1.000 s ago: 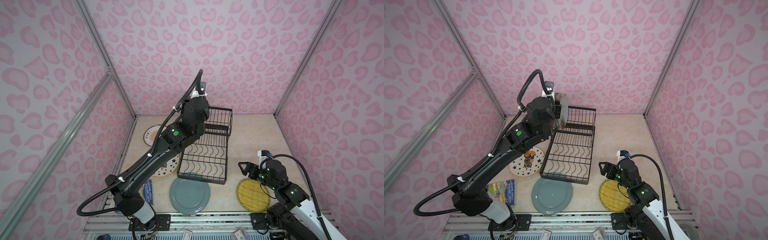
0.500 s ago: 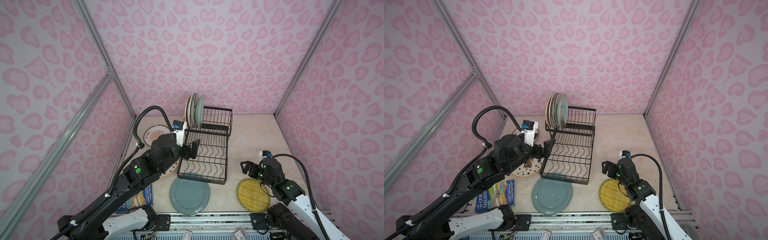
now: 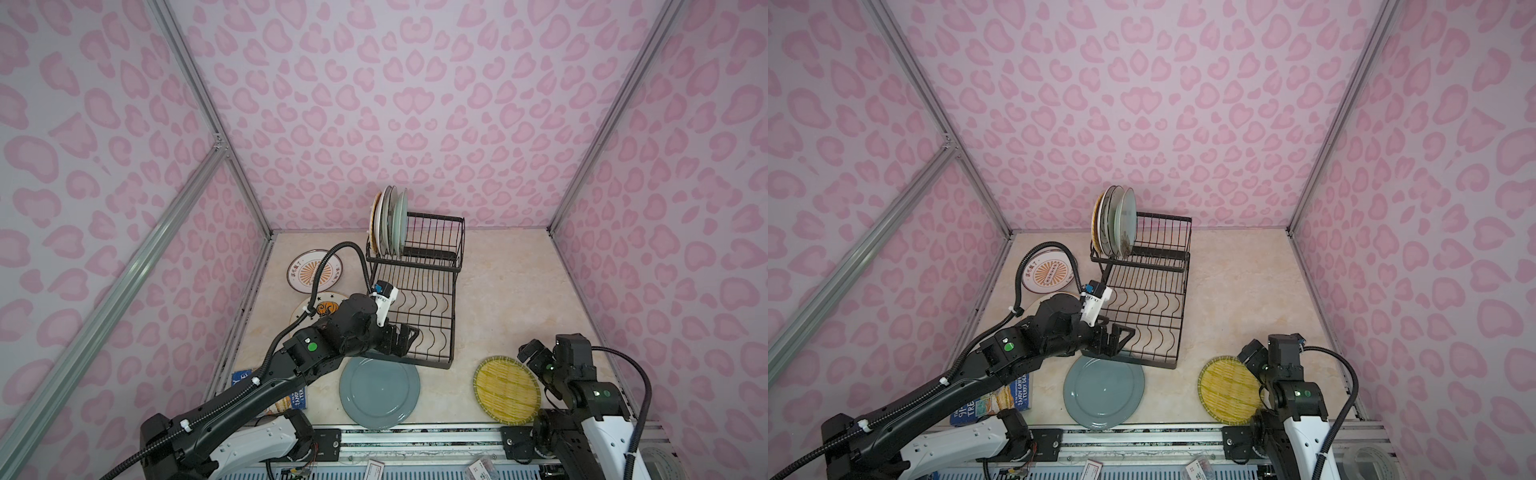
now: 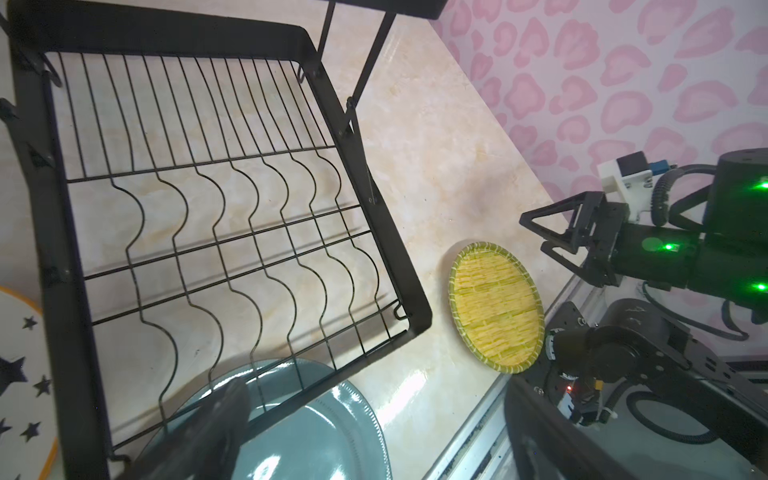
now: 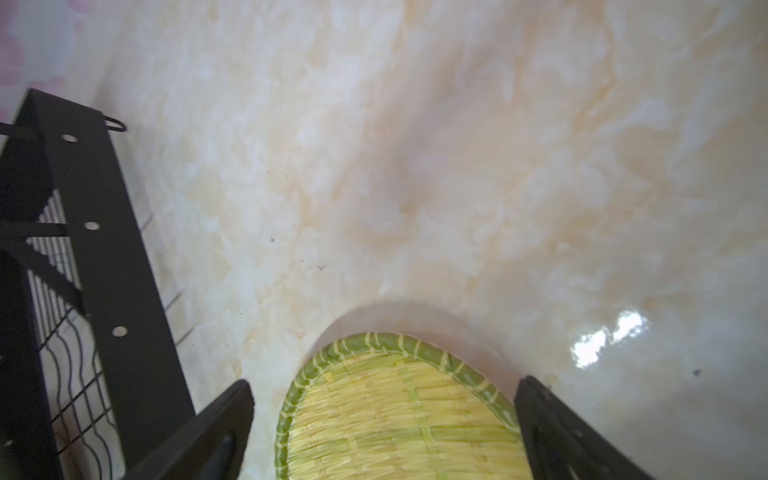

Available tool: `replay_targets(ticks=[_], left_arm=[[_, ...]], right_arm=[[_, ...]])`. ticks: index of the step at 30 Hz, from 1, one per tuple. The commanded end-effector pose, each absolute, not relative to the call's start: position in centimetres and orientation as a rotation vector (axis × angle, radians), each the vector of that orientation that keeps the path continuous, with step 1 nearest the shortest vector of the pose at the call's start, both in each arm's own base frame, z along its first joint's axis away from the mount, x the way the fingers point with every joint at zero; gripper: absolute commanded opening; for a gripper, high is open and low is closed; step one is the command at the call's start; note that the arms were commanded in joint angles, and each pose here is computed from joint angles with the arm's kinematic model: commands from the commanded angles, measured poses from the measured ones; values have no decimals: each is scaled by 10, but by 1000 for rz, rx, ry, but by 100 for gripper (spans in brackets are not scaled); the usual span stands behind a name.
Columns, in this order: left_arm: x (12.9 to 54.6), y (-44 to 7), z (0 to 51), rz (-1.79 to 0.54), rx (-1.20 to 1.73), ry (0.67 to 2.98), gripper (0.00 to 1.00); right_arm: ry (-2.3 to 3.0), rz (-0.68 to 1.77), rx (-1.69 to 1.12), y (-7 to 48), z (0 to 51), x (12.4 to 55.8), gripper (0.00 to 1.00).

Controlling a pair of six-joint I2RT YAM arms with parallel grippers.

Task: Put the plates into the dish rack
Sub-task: 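Open and withdraw the left gripper while the right gripper moves toward the bamboo plate, then grasp the rim of the woven bamboo plate with the right gripper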

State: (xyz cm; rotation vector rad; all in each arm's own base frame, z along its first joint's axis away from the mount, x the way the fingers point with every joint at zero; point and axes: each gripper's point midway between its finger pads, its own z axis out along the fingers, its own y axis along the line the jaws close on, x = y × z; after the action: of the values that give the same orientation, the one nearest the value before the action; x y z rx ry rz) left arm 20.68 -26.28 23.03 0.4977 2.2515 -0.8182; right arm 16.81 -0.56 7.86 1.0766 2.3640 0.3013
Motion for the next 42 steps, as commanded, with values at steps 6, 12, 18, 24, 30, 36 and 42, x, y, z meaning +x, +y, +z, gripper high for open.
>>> replay_targets(ticks=[6,12,18,24,30,36,42], left_arm=[[211,-284,225,-916,523,2207,97],[217,-288,219,-901,536,2212,97],[222,-285,221,-920,505,2203,97],[224,-283,226,-936,484,2191,98],[223,-278,229,-942,459,2183,97],[222,-277,228,-953,435,2191,98],[223,-277,227,-961,415,2199,98]], right_arm=[[2491,243,1269,-4,61,132,98],[2577,158,1367,-3,56,119,98],[2573,149,1400,5,52,114,98],[2606,122,1409,17,34,114,98],[2578,245,1420,34,23,126,98],[2524,337,1416,46,27,144,98],[2492,404,1395,61,28,172,98]])
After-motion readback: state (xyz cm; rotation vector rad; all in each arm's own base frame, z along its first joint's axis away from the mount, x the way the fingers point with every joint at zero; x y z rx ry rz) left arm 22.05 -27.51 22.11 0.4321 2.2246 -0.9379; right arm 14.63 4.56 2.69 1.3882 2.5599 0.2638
